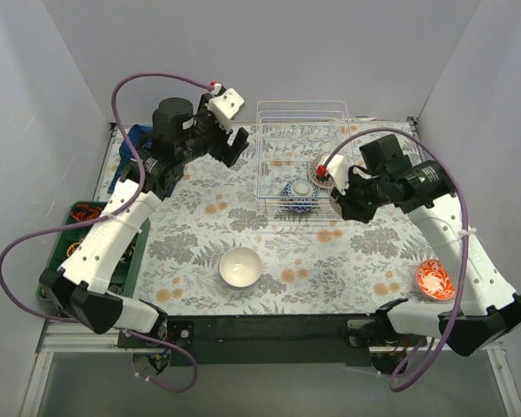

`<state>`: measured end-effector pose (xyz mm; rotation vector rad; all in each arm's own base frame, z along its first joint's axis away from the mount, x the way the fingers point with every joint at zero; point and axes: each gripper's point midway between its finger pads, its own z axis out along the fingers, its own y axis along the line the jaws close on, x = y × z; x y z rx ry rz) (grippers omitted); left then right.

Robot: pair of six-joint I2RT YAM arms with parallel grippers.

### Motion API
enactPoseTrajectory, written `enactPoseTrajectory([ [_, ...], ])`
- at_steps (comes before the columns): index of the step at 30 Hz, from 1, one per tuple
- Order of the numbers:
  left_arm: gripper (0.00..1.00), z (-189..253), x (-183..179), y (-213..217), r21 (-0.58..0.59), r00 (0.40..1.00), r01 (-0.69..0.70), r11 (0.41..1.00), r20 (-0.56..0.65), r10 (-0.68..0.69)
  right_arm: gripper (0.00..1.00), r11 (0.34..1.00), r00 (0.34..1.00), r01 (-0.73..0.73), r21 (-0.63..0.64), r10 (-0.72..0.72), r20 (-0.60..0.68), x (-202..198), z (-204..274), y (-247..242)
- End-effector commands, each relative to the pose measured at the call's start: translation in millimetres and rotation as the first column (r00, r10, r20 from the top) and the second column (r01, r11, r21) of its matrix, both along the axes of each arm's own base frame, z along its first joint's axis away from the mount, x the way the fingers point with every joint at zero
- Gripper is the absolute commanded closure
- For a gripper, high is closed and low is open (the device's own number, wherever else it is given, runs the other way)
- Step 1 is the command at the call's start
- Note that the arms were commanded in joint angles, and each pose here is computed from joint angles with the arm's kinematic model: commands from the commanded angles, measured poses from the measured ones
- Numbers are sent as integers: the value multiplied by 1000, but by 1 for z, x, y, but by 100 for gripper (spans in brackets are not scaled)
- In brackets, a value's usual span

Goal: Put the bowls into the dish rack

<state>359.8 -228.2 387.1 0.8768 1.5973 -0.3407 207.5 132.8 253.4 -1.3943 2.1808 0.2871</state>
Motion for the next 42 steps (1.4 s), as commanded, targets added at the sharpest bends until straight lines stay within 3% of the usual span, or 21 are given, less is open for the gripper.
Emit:
enactPoseTrajectory([
  [1, 29, -7, 27, -18, -59, 999, -16, 998, -43, 14, 99, 946, 982, -185, 264, 167, 91, 28, 46, 66],
  [5, 29, -36, 57, -27, -75, 992, -82, 994, -103, 74, 99, 842, 959, -282, 461, 254, 123, 63, 71, 105],
  [7, 29, -53, 66, -33, -57, 989, -77, 995, -129, 69, 99, 799, 968, -233, 554, 247, 50, 89, 68, 116],
  [8, 29, -59, 69, -35, -50, 988, -76, 996, -138, 68, 99, 743, 966, -217, 633, 256, 30, 99, 82, 113],
  [12, 31, -72, 89, -29, -24, 978, -159, 987, -138, 154, 99, 611, 937, 41, 791, 251, -242, 151, 73, 109],
  [15, 35, -84, 102, -28, 20, 977, -175, 984, -119, 176, 99, 549, 903, 146, 823, 266, -338, 167, 62, 111],
  [18, 50, -86, 107, -34, 13, 981, -157, 987, -116, 158, 99, 487, 872, 240, 840, 271, -407, 172, 68, 116],
  [19, 57, -84, 106, -38, 2, 984, -141, 990, -111, 141, 99, 480, 855, 288, 829, 261, -448, 171, 55, 117],
  [22, 99, -84, 101, -45, -33, 989, -99, 995, -115, 94, 99, 496, 848, 278, 822, 274, -453, 158, 44, 125],
  [30, 100, -112, 77, -67, -81, 982, -22, 996, -186, 7, 99, 504, 785, 332, 797, 321, -530, 143, 27, 130],
  [35, 100, -132, 71, -67, -46, 973, -3, 999, -230, -8, 99, 498, 720, 389, 775, 361, -593, 149, -1, 133],
  [42, 100, -151, 63, -60, 47, 972, 40, 998, -233, -28, 99, 476, 733, 354, 805, 393, -555, 177, -7, 140],
])
